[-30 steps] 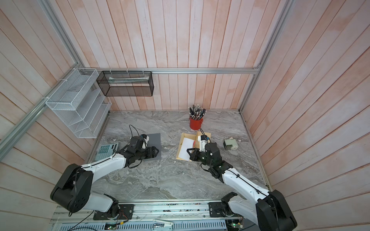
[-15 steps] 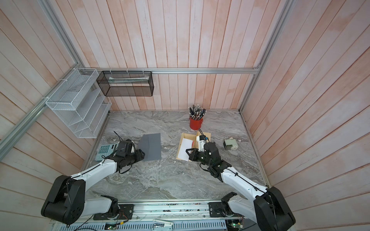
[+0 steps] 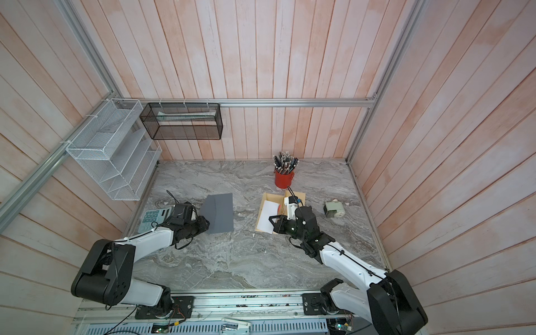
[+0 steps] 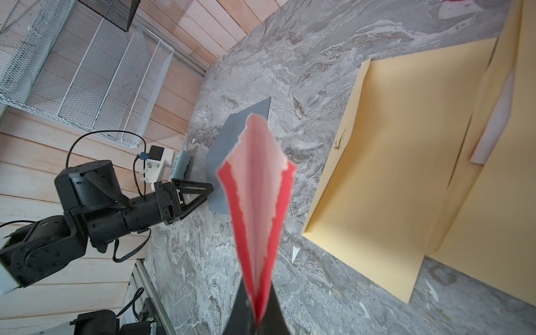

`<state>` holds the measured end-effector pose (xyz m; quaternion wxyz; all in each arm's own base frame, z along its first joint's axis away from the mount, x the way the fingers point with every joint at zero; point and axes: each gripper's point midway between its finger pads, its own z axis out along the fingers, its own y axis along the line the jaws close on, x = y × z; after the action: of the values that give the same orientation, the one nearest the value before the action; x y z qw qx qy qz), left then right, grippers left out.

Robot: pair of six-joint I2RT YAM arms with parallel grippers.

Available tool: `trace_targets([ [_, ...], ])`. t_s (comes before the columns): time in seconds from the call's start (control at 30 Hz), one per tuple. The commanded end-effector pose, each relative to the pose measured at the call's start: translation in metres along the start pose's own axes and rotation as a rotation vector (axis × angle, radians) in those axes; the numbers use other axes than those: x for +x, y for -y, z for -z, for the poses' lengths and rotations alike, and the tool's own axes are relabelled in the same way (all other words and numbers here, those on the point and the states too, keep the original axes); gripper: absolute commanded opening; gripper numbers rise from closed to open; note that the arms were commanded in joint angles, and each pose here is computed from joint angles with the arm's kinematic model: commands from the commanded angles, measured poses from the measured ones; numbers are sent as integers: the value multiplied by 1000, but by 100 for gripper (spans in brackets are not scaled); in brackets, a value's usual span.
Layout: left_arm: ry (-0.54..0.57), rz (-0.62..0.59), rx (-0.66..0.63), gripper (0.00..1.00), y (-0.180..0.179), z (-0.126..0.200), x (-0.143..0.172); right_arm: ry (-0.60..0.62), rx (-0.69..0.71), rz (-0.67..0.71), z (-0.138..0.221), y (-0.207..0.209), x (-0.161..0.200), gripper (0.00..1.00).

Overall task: Fold the letter paper in half and place it into the envelope
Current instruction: Pick up the envelope from the center of the board.

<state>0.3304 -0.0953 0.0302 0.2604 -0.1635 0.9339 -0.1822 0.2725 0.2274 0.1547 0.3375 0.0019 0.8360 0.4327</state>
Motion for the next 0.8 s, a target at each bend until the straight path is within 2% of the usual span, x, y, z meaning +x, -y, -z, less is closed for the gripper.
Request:
trace_targets([
  [0.0,45,-20,59,42,16,-3,-22,20,-33,17,1,-11,-7,0],
  [0.27,32,0,63,37,9,-17,-30,18,-32,17,-1,-11,-7,0],
  [0.47,19,-14,85,22,11,-23,-33,15,-31,19,-3,-10,-7,0],
  [0.63,20,-74,147,1,27,-15,-40,11,-23,32,-3,-10,-8,0],
  [0.77,3,-121,214,0,51,1,-46,8,-9,53,-2,-11,-10,0],
])
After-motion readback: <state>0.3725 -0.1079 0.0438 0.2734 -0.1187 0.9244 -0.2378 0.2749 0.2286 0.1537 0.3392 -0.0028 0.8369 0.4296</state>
